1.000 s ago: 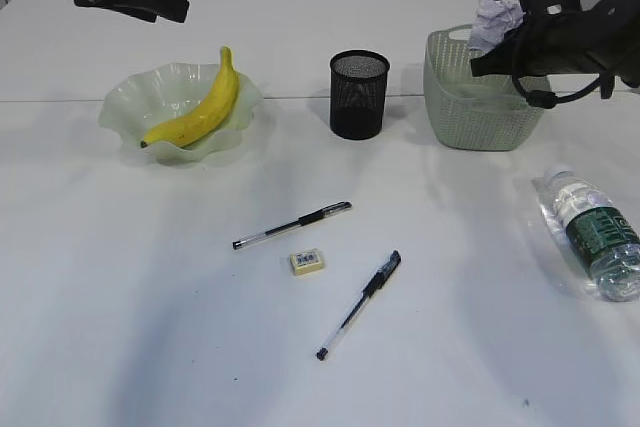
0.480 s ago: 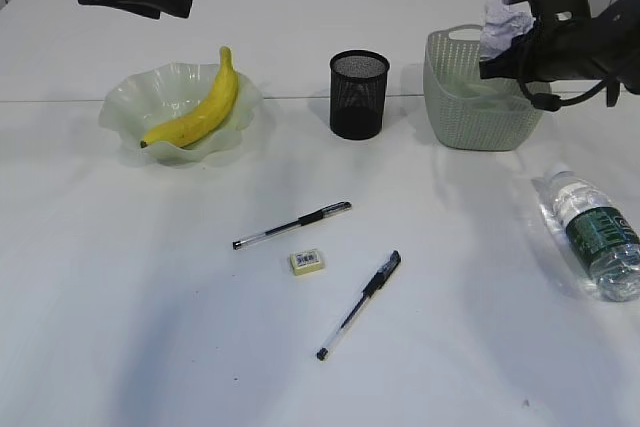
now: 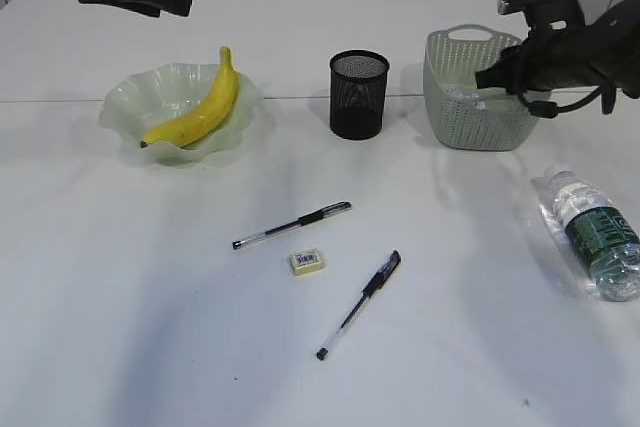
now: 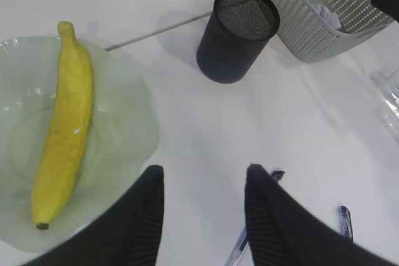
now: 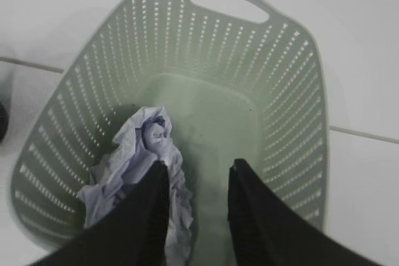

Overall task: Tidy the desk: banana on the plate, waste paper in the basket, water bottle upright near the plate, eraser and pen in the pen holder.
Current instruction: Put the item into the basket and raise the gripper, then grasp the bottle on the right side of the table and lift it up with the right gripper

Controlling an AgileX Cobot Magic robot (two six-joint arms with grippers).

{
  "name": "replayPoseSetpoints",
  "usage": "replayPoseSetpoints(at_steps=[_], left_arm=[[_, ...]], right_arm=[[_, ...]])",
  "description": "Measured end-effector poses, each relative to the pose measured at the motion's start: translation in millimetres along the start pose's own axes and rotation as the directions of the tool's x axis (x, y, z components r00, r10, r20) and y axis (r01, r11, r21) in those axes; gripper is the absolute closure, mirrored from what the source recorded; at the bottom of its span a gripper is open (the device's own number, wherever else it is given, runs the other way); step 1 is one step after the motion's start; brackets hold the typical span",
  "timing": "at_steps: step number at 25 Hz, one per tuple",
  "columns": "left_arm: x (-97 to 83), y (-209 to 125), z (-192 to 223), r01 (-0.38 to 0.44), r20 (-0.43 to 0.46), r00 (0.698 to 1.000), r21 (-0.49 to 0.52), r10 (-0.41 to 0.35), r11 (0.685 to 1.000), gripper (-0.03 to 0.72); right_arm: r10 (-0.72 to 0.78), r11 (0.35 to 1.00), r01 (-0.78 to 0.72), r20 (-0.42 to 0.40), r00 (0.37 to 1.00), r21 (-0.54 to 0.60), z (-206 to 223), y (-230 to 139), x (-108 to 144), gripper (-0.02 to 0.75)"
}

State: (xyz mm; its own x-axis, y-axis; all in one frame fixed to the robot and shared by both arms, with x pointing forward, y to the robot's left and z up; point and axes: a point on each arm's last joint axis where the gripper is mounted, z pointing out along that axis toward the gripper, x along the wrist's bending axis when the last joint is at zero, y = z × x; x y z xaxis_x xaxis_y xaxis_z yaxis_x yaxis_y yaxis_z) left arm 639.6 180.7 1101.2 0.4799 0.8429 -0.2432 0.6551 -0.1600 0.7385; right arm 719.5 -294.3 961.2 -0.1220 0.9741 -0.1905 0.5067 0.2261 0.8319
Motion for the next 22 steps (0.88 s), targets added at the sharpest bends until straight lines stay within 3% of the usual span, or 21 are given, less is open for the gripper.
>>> replayPoseSetpoints(at_steps=[8,15,18,22], left_arm=[[-0.1,0,0,0.001,0.001,1.000,-0.001,-0.001,1.000,0.391],[-0.1,0,0,0.001,0.001,1.000,-0.001,-0.001,1.000,0.391],[-0.6,-1,0,0.003,0.007,1.000,0.008,-0.003,1.000,0.393],[-1.2,-1,0,0.009,0.013,1.000,0.006,-0.009,1.000,0.393]], right_arm=[[-0.002,1.000,0.002,-0.084,0.996,0.011,-22,18,3,0.479],[-0.001,1.000,-0.001,-0.124,0.992,-0.013,-64,46,-16,0.479],[0.000,0.999,0.004,-0.123,0.992,0.036,-77,45,-31,0.476],[0.031,0.982,-0.014,-0.088,0.996,0.190,-89,33,-48,0.442]])
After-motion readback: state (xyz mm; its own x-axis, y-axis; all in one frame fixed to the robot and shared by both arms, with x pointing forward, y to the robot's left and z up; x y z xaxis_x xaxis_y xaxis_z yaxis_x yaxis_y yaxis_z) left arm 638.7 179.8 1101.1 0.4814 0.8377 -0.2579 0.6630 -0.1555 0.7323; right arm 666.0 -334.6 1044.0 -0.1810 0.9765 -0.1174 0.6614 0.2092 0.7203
